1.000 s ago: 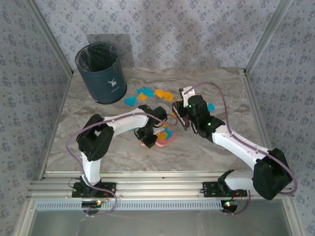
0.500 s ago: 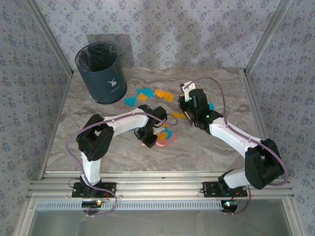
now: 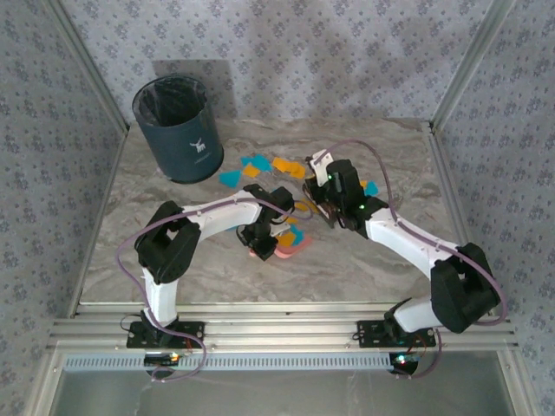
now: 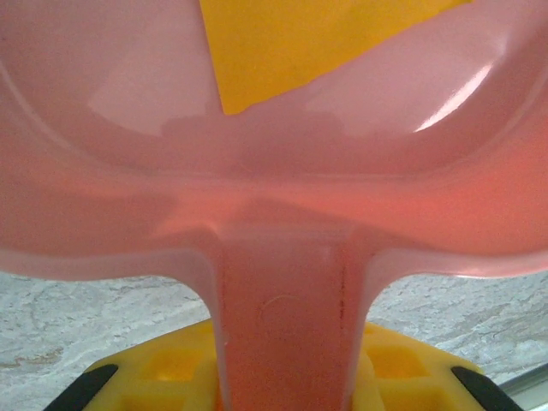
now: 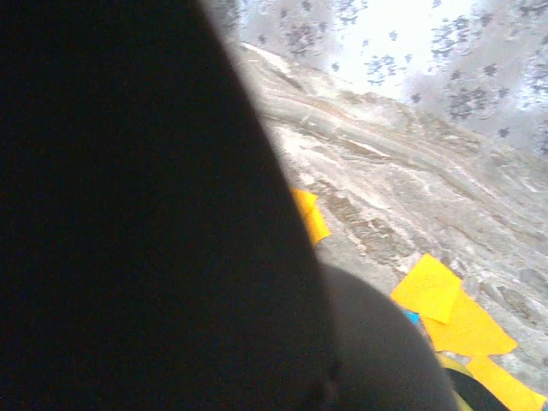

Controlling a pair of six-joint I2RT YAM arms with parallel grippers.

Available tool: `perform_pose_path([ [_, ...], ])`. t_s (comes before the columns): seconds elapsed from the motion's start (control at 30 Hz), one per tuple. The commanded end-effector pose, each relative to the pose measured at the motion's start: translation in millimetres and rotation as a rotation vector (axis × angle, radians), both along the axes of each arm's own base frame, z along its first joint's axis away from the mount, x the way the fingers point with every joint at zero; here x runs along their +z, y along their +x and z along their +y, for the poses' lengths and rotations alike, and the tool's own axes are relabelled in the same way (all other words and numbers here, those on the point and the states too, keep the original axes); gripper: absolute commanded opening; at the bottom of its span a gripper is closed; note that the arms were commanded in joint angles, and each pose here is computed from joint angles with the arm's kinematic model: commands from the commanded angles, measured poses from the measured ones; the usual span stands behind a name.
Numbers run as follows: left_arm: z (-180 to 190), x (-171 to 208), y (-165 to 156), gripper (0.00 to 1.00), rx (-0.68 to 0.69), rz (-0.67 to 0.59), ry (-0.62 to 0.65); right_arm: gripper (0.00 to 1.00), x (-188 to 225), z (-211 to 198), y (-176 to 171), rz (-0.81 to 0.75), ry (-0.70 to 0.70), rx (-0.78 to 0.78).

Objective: Sweep away the paper scraps from the table

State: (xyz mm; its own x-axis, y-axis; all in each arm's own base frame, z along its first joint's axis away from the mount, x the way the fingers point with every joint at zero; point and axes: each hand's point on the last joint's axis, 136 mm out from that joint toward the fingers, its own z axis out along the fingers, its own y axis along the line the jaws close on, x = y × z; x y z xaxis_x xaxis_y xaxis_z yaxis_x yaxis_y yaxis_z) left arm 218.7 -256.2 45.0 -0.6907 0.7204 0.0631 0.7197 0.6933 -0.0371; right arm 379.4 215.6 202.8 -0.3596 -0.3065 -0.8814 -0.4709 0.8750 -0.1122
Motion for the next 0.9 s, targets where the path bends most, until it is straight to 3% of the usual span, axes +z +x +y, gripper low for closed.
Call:
perform_pose_path([
  [0.0, -1.1, 2.7, 2.2, 0.00, 0.022, 0.005, 0.009, 0.00, 0.7, 13.1, -24.0, 0.060, 0.011, 0.080],
  [0.5, -0.7, 1.4, 2.2, 0.00, 0.019, 0.014, 0.023, 0.00, 46.5, 20.5, -65.2, -0.004, 0.136, 0.150],
  [0.87, -3.0, 5.4, -5.5, 0.00, -0.014, 0.033, 0.006, 0.00, 52.5, -35.8, -35.7, -0.136, 0.067, -0.196],
])
